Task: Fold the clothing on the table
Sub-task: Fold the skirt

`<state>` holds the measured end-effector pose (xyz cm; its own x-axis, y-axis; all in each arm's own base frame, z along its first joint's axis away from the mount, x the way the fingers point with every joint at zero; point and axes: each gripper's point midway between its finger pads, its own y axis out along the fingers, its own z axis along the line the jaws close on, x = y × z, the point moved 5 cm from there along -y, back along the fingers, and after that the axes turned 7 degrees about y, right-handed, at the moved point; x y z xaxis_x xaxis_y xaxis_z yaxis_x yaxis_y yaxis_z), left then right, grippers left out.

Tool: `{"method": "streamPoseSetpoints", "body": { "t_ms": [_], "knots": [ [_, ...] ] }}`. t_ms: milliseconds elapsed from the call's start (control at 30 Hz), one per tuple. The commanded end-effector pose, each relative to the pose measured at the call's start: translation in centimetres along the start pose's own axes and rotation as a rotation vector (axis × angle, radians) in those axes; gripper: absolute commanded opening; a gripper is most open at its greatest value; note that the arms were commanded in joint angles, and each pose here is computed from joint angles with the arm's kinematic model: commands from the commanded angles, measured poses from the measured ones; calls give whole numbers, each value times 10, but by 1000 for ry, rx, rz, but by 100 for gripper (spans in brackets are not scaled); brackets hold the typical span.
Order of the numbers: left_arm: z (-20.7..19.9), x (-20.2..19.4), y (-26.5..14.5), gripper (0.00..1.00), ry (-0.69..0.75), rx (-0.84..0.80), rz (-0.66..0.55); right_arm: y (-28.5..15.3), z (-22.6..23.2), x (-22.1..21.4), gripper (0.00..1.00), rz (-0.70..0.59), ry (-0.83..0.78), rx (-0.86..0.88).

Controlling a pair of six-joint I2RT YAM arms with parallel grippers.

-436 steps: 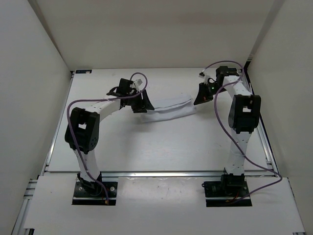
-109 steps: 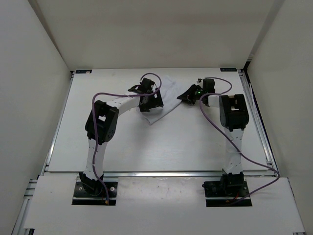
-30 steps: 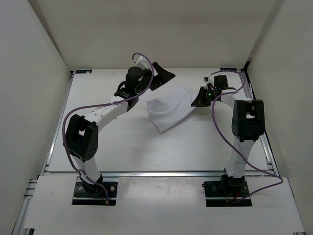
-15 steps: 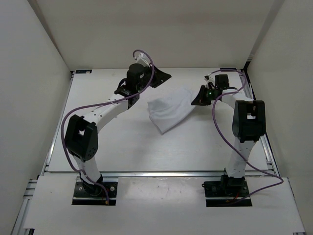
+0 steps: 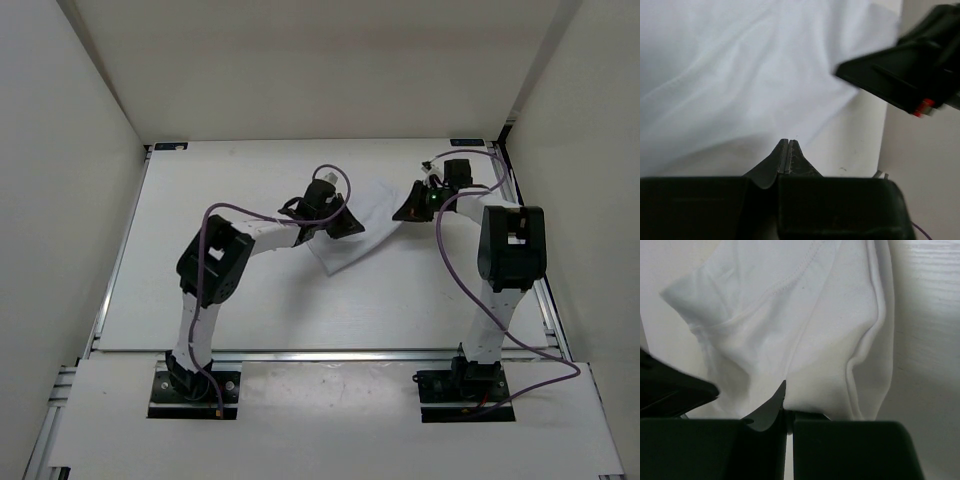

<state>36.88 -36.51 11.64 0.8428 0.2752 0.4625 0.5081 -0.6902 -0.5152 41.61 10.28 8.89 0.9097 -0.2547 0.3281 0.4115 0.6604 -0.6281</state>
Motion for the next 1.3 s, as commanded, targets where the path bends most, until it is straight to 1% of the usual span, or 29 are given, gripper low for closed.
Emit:
{"method": "streamPoseSetpoints", "body": {
  "t_ms": [0, 67, 100, 200, 433, 467, 500, 533, 567, 600, 633, 700, 733, 767, 800, 867, 900, 1033, 1133, 1233, 1267],
  "knots": [
    [-10, 10, 12, 0, -19, -32, 4, -13, 16, 6, 0, -24, -38, 69],
    [-13, 11, 20, 0, -42, -45, 0, -16, 13, 9, 0, -29, -41, 62],
    [-16, 12, 26, 0, -38, -54, -5, -16, 10, 7, 0, -23, -22, 52],
    [-22, 18, 38, 0, -39, -69, -7, -18, 9, 11, 0, -35, -40, 51],
    [-3, 1, 56, 0, -85, -53, 51, -20, 6, -1, 1, -13, -30, 51],
    [0, 0, 57, 0, -84, -43, 50, -20, 5, -4, 7, -6, -26, 54],
    [2, -5, 56, 0, -81, -32, 70, -19, 6, -5, 15, -2, -29, 64],
    [7, -9, 57, 0, -76, -14, 85, -20, 5, -8, 21, 6, -30, 64],
    [10, -9, 55, 0, -77, -4, 92, -27, 0, -3, 33, -14, -17, 55],
    [15, -9, 54, 0, -82, 7, 95, -27, -6, -6, 47, -9, -5, 38],
    [17, -12, 54, 0, -83, 13, 105, -30, -7, -3, 53, -23, -3, 31],
    [25, -14, 53, 0, -89, 25, 118, -35, -13, 0, 74, -38, 15, 13],
    [26, -13, 53, 0, -92, 26, 123, -35, -15, -2, 78, -35, 27, 2],
    [28, -12, 53, 0, -103, 26, 128, -38, -19, -1, 85, -44, 36, 0],
    [30, -13, 54, 0, -101, 31, 134, -38, -22, -5, 90, -36, 57, 2],
    [33, -17, 51, 0, -102, 34, 162, -41, -31, -9, 93, -43, 94, 0],
    [30, -12, 51, 0, -95, 28, 150, -40, -34, -15, 93, -31, 116, 2],
    [35, -19, 47, 0, -108, 40, 193, -37, -47, -24, 93, -45, 198, 20],
    [37, -28, 44, 0, -106, 45, 232, -30, -48, -22, 92, -48, 223, 51],
    [39, -28, 42, 0, -91, 58, 256, -21, -46, -14, 92, -57, 252, 85],
    [40, -30, 41, 0, -90, 64, 273, -18, -43, -8, 91, -60, 238, 102]
  ]
}}
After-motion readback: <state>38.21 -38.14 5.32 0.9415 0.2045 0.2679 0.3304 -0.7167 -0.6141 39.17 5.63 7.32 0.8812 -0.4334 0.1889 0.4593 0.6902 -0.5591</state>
